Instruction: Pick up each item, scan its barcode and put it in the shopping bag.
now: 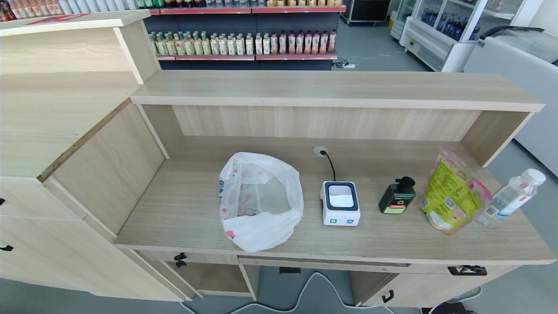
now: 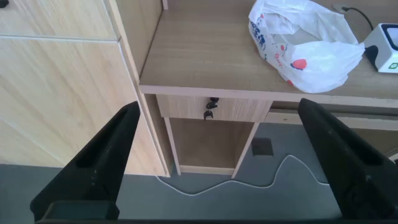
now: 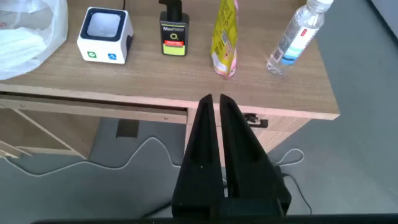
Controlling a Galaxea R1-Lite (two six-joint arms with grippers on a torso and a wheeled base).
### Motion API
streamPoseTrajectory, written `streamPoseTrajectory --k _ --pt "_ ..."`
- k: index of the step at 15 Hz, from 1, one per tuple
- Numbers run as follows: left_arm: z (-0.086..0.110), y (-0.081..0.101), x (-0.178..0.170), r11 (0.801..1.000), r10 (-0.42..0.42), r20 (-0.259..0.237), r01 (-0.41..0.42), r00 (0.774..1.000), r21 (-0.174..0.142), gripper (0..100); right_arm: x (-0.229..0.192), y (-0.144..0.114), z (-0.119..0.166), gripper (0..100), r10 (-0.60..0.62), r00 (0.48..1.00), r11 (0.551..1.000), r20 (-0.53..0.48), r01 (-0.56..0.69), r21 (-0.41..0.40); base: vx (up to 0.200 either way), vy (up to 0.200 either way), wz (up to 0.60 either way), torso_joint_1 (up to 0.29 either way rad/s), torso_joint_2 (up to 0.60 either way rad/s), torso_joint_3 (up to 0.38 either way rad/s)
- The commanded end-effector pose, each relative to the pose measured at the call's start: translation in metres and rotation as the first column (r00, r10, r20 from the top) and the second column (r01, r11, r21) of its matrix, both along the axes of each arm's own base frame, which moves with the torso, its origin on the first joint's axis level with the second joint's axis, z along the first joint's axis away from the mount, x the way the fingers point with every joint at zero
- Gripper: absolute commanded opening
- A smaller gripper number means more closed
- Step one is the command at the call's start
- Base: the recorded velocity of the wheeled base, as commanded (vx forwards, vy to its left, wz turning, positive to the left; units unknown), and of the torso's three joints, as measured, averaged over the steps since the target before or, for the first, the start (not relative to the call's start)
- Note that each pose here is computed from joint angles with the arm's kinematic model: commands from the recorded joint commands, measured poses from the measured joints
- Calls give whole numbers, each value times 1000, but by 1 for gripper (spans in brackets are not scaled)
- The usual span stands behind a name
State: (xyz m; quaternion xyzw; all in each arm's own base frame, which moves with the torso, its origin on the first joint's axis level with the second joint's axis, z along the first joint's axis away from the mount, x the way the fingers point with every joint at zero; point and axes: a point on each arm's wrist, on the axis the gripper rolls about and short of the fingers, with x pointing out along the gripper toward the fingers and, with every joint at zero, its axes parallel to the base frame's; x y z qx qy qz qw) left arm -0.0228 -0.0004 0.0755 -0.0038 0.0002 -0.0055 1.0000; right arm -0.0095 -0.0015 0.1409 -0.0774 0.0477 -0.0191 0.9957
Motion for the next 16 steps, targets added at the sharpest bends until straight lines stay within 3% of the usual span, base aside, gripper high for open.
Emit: streamPoseTrajectory --k 1,2,3,7,11,16 --pt "0 0 0 1000 0 0 0 1000 0 100 74 2 47 0 23 983 1000 -180 -25 -11 0 0 0 0 0 0" --pt "0 0 0 1000 0 0 0 1000 0 100 84 3 48 0 40 985 999 -165 -43 -14 0 0 0 0 0 0" --pt "0 0 0 1000 0 0 0 1000 0 100 93 4 47 100 60 985 998 -160 -65 -26 0 0 0 0 0 0" --pt "0 0 0 1000 0 0 0 1000 0 100 134 5 42 100 95 974 995 -205 -97 3 0 0 0 0 0 0" --pt "0 0 0 1000 0 0 0 1000 0 100 201 8 16 100 173 956 985 -239 -172 24 0 0 0 0 0 0" --pt "0 0 0 1000 0 0 0 1000 0 100 225 10 -14 100 185 937 982 -297 -184 33 0 0 0 0 0 0"
